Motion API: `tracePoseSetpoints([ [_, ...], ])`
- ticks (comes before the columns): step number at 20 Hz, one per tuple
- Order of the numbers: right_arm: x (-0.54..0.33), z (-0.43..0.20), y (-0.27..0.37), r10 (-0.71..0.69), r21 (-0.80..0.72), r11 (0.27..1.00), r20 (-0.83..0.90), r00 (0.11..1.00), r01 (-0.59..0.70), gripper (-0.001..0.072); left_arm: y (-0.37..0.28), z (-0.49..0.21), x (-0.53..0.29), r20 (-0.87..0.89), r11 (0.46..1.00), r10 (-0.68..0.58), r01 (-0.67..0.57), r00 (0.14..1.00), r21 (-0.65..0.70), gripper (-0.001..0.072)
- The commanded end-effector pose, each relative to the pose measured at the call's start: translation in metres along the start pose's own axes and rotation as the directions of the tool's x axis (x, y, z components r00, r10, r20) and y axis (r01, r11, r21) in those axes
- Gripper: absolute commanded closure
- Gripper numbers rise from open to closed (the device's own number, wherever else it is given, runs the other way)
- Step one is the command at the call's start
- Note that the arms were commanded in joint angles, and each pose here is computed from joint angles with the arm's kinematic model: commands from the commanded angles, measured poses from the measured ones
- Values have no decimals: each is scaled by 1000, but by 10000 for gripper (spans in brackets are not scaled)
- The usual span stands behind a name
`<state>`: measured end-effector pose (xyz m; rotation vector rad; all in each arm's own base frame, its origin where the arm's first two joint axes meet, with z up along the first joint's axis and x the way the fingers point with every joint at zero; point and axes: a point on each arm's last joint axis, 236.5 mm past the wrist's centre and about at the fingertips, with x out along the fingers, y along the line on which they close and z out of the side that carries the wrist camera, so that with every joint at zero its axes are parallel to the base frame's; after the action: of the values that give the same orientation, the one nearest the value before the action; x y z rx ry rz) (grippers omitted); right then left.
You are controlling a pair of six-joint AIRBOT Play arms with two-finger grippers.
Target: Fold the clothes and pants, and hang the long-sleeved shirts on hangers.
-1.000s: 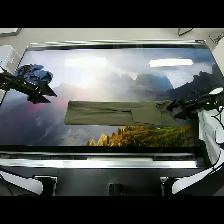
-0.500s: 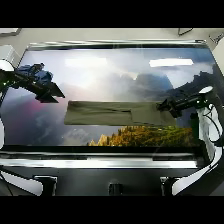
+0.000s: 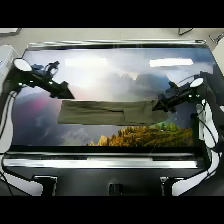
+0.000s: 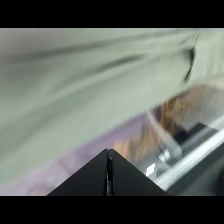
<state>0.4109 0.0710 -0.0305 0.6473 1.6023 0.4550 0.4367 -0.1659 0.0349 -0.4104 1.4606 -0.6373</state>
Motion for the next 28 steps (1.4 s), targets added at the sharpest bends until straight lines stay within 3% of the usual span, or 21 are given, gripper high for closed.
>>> tracePoseSetpoints([
  [1,-25,-23,62,-18,-84,996,49,999,22,663,-40,21,63,102,997,6,-15,995,79,666],
  [4,-47,-48,111,-18,-138,990,108,994,33,663,-66,-7,132,43,992,13,-18,999,122,682],
  [7,-68,-72,147,-3,-164,986,168,986,31,663,-81,-35,188,-5,998,7,-6,1000,59,682],
  [11,-91,-102,181,32,-196,980,232,972,15,663,-133,-53,249,-10,988,-134,133,991,-76,683],
  [15,-107,-115,193,49,-210,978,279,959,11,663,-213,-79,292,28,922,-320,318,947,-221,682],
  [19,-105,-116,190,40,-216,976,263,964,19,663,-219,-57,290,130,920,-320,341,938,-193,685],
  [21,-96,-112,193,59,-243,970,233,971,-1,663,-188,-42,271,115,954,-272,284,955,-99,686],
  [24,-69,-106,214,122,-307,950,173,977,-64,663,-102,-24,214,53,997,-75,72,996,41,687],
  [28,1,-86,236,143,-318,943,108,984,-102,663,-23,28,75,236,993,104,-115,966,34,687],
])
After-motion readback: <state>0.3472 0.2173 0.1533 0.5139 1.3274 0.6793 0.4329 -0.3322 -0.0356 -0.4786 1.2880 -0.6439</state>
